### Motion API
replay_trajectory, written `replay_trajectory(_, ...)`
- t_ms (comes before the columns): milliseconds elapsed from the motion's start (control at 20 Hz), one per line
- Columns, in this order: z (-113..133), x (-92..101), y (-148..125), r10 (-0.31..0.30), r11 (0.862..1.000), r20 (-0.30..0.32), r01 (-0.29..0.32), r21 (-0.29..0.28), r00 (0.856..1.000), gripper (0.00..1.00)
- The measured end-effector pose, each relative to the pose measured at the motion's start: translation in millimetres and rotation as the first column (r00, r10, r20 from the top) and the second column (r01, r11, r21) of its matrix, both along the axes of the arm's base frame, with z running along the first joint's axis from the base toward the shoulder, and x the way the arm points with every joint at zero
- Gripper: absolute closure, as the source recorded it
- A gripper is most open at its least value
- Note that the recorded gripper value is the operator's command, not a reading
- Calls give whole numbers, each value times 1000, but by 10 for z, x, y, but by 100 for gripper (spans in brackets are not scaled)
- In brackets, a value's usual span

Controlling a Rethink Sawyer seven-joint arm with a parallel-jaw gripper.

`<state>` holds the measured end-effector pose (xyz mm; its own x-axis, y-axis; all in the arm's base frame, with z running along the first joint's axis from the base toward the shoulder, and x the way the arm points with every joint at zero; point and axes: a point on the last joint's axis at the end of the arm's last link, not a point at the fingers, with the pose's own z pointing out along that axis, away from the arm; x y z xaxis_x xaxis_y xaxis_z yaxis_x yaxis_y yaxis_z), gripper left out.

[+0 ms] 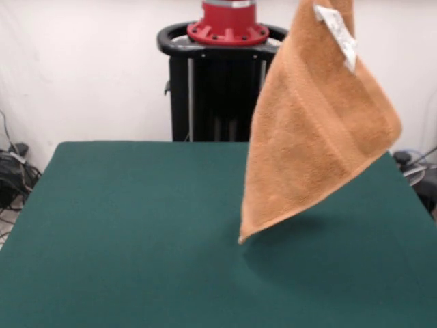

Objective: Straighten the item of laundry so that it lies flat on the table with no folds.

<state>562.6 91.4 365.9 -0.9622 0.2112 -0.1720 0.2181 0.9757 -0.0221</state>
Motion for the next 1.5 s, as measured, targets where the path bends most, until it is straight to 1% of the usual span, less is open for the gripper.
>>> replay_trajectory(250, 70, -103, 142, 22, 1000, 11, -22, -10, 1000, 100)
replay_trajectory(500, 192, -234, 355, 56, 998, 34, -56, -22, 998, 100)
replay_trajectory(650, 241, -312, 461, 61, 998, 44, -60, -25, 997, 100)
replay_trajectory(800, 279, -389, 561, 51, 998, 52, -50, -25, 997, 100)
replay_trajectory(900, 299, -465, 658, 28, 999, 52, -27, -21, 998, 100)
replay_trajectory(1050, 308, -530, 735, -3, 1000, 51, 3, -15, 999, 100)
replay_trajectory(1150, 311, -549, 759, -18, 1000, 52, 19, -12, 998, 100)
replay_trajectory(1300, 299, -575, 752, -61, 998, 52, 61, -5, 997, 100)
replay_trajectory(1500, 273, -597, 751, -74, 997, 46, 74, -3, 996, 100)
